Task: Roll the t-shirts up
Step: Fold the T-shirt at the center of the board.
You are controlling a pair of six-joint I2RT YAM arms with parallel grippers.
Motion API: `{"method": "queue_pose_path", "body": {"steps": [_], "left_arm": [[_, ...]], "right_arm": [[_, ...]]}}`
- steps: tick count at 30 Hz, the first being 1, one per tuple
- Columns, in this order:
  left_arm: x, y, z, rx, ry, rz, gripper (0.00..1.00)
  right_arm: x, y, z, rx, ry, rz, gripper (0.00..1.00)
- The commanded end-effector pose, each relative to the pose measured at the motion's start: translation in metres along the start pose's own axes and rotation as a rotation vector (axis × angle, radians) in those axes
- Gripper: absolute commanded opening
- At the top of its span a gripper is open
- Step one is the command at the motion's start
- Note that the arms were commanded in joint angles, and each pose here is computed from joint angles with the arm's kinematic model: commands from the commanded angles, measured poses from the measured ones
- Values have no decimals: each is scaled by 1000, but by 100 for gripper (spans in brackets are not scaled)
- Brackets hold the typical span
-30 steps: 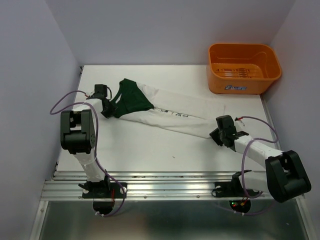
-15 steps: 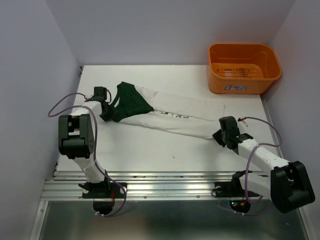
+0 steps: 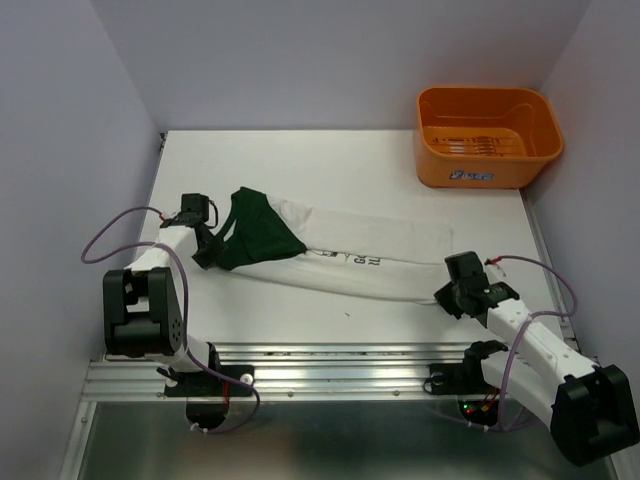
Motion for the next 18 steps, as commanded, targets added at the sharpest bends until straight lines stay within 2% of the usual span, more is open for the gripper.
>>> {"method": "queue_pose_path", "body": {"steps": [1,5,8,9,12,14,16,18], "left_arm": [[-13,-11,21,12,-65,-82,0],[-16,-7,27,20,-64,-80,0],[-19,-7,22,29,-41,-59,11],[-20,-6,21,38,-41,-52,29],[-23,-8,16,49,-28,-40,52],[-29,-12,14,46,-22,-51,57],[-38,-19,9,39,-7,-76,58],[-54,-36,3,35,-6,-151,59]], "right_arm": [[-6,4,-20,-2,85,11,1],[-9,3,-18,-4,67,11,1],[-13,-3,-14,-28,56,-10,20],[-15,-6,-13,-34,55,-17,34],[-22,-12,-11,-46,62,-27,62],[-24,-13,-11,-50,61,-21,68],[-28,-14,-10,-47,54,-21,70],[-35,-19,-8,-37,44,-37,71]]}}
Point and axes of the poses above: each gripper's point midway between its finger pads, its own x axis out along the fingers, its own z axis along the line the jaws close on, y = z × x, the point moved 4 cm from there along -x, back along the fingers, and after that the axes turned 15 degrees about -x, right-handed, at the moved point
